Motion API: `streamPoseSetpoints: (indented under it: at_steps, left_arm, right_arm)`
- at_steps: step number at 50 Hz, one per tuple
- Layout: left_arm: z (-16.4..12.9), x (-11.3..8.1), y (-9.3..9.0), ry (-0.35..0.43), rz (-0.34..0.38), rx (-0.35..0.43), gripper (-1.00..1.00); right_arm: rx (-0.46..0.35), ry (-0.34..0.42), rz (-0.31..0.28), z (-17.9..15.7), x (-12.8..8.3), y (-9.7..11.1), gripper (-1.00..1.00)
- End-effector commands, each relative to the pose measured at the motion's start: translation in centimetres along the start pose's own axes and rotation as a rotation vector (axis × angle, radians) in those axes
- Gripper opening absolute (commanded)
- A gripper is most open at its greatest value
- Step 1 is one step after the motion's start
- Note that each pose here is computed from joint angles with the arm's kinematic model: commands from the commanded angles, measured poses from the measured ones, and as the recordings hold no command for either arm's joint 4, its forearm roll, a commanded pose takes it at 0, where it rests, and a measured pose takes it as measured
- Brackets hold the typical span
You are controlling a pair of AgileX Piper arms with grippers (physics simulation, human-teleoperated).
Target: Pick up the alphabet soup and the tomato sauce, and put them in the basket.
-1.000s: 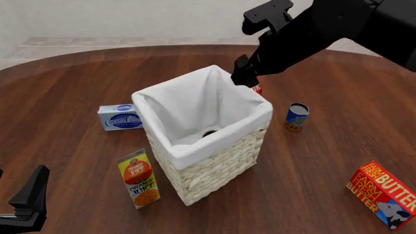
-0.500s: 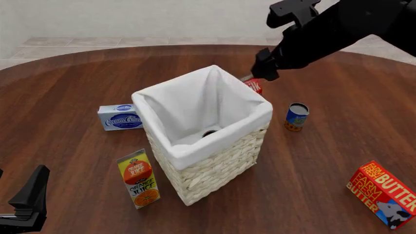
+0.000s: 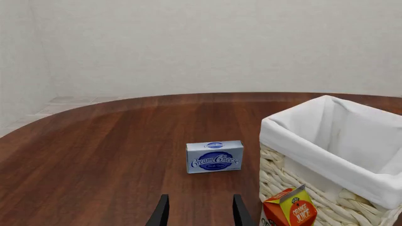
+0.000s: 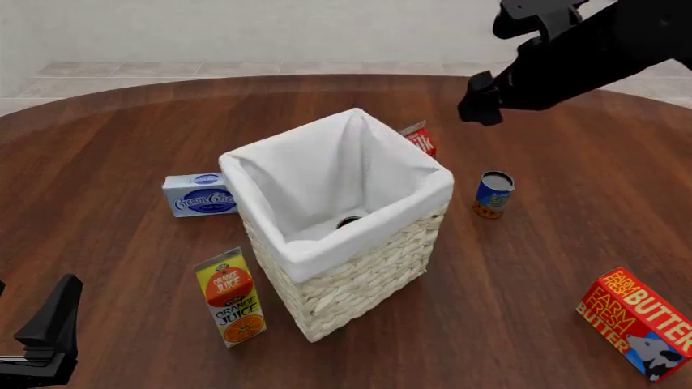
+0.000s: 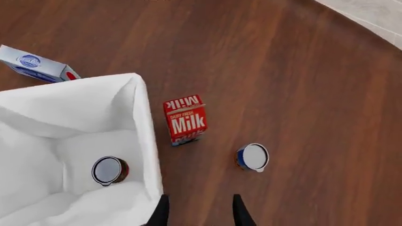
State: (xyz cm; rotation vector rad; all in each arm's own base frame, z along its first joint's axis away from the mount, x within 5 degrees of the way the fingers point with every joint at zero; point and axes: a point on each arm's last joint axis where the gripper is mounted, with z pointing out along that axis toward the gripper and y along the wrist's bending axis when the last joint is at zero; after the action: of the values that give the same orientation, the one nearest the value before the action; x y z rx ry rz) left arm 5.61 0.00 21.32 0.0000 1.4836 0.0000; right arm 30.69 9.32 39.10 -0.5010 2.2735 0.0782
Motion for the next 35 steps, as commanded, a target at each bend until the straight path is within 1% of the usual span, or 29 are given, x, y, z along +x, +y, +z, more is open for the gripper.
streamPoseSetpoints:
  at_steps: [1,3,6,9,19,30,35]
  left_arm:
    - [0.0,0.0,0.0,0.000,0.000,0.000,1.00]
    - [0.0,0.0,0.0,0.000,0.000,0.000,1.00]
    - [0.0,0.0,0.0,0.000,0.000,0.000,1.00]
    - [0.0,0.0,0.0,0.000,0.000,0.000,1.00]
    - [0.0,0.0,0.0,0.000,0.000,0.000,1.00]
    - [0.0,0.0,0.0,0.000,0.000,0.000,1.00]
    - [0.0,0.0,0.0,0.000,0.000,0.000,1.00]
  right_arm:
    - [0.051,-0.005,0.060,-0.1,0.8,-2.1,1.00]
    - [0.054,-0.004,0.061,-0.1,1.0,-2.2,1.00]
    - [0.076,-0.006,0.078,0.0,1.1,-3.1,1.00]
    - [0.088,-0.011,0.098,0.0,1.2,-3.6,1.00]
    - [0.105,-0.006,0.121,0.6,1.7,-4.3,1.00]
    - [0.142,-0.008,0.163,1.0,2.5,-5.8,1.00]
    - [0.147,-0.010,0.181,1.2,2.8,-5.9,1.00]
